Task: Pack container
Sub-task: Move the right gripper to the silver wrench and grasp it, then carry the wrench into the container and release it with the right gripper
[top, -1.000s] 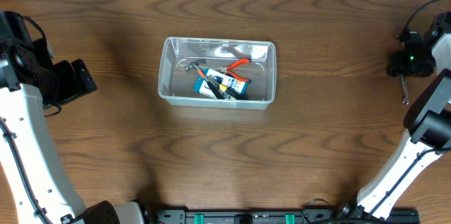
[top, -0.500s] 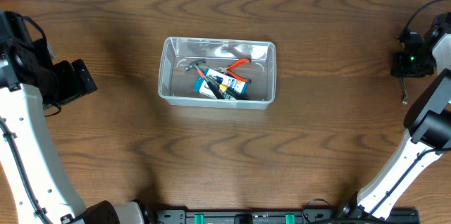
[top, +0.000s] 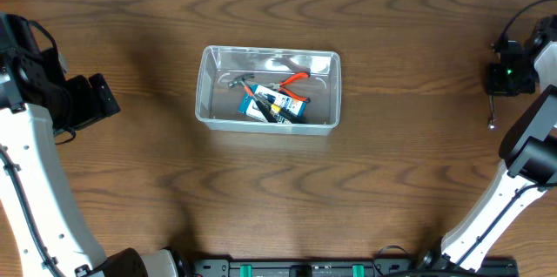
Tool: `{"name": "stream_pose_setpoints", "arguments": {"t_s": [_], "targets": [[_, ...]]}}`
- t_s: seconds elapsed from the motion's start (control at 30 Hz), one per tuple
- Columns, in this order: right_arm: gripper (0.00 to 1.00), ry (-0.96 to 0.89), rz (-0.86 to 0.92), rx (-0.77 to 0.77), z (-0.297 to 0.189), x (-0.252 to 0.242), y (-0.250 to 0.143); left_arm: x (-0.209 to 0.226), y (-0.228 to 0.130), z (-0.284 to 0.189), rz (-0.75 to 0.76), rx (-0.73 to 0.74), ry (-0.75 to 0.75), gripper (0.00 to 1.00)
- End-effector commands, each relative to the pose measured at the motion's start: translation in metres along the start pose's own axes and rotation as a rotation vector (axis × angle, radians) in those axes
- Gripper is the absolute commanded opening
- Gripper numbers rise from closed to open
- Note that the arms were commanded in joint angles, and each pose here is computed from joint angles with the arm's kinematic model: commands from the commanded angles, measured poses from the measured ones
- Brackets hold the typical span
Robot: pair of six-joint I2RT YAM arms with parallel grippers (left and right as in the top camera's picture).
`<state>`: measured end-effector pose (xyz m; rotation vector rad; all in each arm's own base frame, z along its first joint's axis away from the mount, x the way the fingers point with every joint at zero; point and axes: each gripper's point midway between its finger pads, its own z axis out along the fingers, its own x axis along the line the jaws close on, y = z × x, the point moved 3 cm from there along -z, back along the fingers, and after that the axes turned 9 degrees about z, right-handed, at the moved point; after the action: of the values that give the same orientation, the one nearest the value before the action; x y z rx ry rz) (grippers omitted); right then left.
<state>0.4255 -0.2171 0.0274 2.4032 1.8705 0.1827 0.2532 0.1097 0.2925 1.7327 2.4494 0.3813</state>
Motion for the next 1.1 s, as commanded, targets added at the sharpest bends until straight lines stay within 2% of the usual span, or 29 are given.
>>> {"name": "stream_pose_setpoints", "arguments": {"t_s": [0.0,0.13,0.27,0.4,0.57,0.67,0.77,0.93,1.07], "targets": [[0.01,0.045,0.047,0.077,0.023,0.009,-0.015,0.001,-0.002,0.002,-0.015,0.014,0.004,0.98],[0.01,0.082,0.007,0.072,0.013,0.033,-0.011,0.001,-0.002,0.002,-0.015,0.012,0.005,0.98],[0.01,0.118,-0.095,0.007,-0.016,0.081,0.004,0.002,0.000,0.002,-0.016,0.004,0.005,0.98],[0.01,0.125,-0.291,-0.117,-0.071,0.151,0.019,0.006,0.000,0.002,-0.032,0.001,0.010,0.98],[0.01,0.110,-0.556,-0.329,-0.151,0.249,0.018,0.013,-0.001,0.002,-0.056,0.004,0.017,0.98],[0.01,0.138,-0.712,-0.441,-0.191,0.310,0.001,0.013,-0.001,0.002,-0.057,0.004,0.016,0.98],[0.01,0.184,-0.885,-0.492,-0.211,0.368,-0.029,0.013,-0.002,0.002,-0.057,0.009,0.016,0.98],[0.01,0.242,-1.148,-0.468,-0.203,0.443,-0.086,0.013,-0.003,0.002,-0.060,0.015,0.015,0.98],[0.01,0.263,-1.279,-0.403,-0.175,0.480,-0.119,0.013,-0.003,0.002,-0.060,0.014,0.015,0.98]]}}
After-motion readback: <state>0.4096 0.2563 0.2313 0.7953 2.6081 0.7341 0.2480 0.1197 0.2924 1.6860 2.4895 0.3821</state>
